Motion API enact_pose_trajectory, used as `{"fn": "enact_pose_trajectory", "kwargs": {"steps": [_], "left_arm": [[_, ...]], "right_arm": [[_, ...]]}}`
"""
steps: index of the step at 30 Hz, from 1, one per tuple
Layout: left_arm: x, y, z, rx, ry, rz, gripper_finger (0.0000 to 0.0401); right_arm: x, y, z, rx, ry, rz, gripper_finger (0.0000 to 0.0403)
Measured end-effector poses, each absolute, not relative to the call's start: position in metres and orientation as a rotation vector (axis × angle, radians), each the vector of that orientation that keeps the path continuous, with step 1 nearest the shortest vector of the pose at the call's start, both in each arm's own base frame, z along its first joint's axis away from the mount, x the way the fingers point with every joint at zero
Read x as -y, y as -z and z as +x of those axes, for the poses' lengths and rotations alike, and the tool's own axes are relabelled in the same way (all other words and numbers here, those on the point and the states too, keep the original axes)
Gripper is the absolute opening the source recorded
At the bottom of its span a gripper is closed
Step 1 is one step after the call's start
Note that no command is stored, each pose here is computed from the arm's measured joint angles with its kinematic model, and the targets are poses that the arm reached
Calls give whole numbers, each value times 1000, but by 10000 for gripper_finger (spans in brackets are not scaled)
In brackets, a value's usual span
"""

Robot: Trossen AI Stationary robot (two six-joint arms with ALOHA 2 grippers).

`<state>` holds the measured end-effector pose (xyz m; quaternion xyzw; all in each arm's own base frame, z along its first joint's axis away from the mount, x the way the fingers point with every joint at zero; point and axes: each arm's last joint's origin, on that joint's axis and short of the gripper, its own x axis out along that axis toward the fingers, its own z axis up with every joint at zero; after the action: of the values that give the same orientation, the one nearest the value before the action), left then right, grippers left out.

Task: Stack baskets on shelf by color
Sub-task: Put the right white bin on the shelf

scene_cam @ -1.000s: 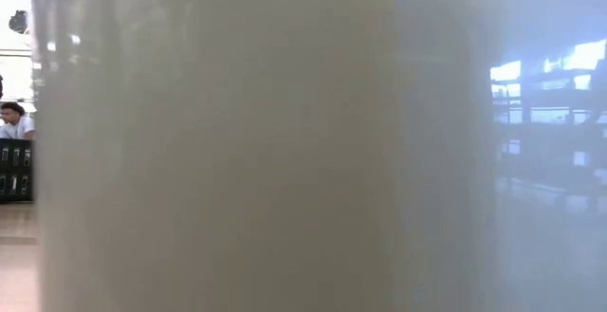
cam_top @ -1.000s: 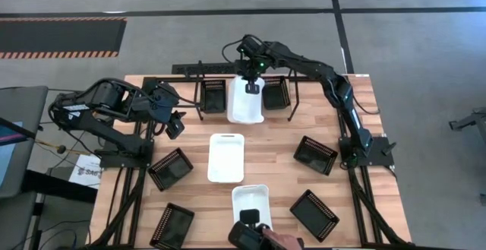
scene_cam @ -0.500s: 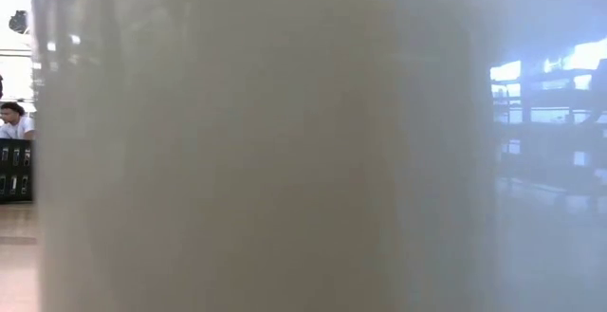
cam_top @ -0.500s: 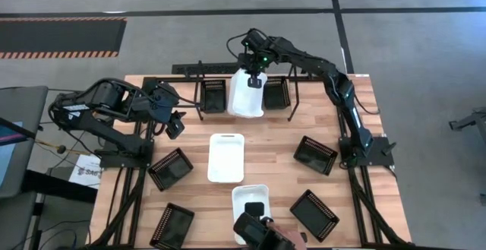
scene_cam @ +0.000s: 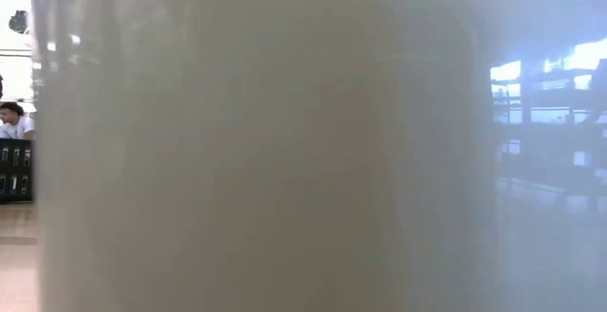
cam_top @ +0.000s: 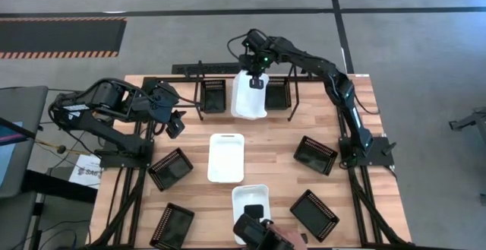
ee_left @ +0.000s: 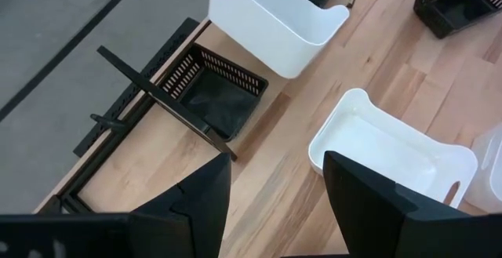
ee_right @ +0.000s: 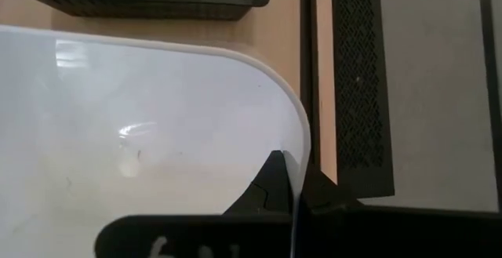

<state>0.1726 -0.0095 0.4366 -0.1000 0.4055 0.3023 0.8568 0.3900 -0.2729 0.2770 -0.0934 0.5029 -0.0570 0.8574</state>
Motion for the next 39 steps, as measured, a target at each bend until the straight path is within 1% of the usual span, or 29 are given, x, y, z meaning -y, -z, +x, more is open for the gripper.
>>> {"fn": "enact_pose_trajectory", "kwargs": {"steps": [13, 29, 39], "left_arm": [[9, -437, 173, -851, -638, -216, 193], [10, -437, 173, -852, -634, -218, 193], [10, -436, 173, -853, -634, -218, 193]], "right_arm": [[260, -277, 398, -1059, 89, -198, 0], [259, -274, 394, -1093, 102, -132, 0], [259, -274, 393, -1110, 121, -135, 1]]}}
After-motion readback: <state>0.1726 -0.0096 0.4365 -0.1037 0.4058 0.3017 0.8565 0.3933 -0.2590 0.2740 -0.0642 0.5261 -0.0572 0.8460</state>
